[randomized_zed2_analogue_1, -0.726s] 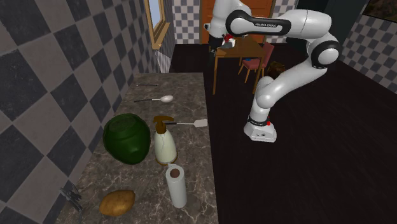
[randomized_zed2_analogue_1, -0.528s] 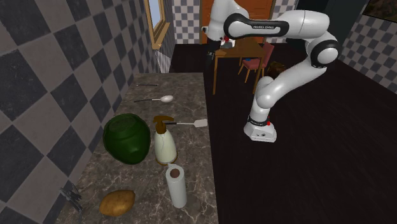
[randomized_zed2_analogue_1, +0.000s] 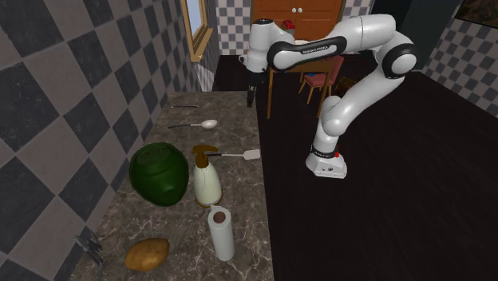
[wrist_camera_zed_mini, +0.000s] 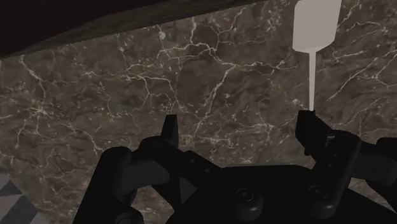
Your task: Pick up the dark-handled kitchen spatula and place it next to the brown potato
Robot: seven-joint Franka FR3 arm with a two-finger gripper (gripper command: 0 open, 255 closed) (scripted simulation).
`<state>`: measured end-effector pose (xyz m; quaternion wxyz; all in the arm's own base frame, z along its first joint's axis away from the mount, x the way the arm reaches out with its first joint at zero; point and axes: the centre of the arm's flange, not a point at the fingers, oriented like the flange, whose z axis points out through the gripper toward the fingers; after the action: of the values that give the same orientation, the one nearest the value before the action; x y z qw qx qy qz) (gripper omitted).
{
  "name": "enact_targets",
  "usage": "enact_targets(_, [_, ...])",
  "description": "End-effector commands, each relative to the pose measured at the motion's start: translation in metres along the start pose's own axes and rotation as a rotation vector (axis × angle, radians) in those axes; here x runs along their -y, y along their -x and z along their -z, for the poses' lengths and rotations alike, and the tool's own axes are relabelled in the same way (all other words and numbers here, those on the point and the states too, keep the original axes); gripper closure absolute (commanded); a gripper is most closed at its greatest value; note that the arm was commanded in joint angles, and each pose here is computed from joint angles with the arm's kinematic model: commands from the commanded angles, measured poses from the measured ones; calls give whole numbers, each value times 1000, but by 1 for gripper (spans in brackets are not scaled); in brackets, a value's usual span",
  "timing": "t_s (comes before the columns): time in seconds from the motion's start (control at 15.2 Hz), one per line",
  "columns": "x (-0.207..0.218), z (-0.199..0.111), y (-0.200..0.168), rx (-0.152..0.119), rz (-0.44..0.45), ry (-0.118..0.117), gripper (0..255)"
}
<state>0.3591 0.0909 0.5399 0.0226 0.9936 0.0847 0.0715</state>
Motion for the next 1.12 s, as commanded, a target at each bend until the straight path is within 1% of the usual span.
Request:
enact_targets(0.0, [17, -17, -10, 6, 18, -9, 0])
enact_targets(1.06, [150, -164, -69, 67, 163, -75, 0])
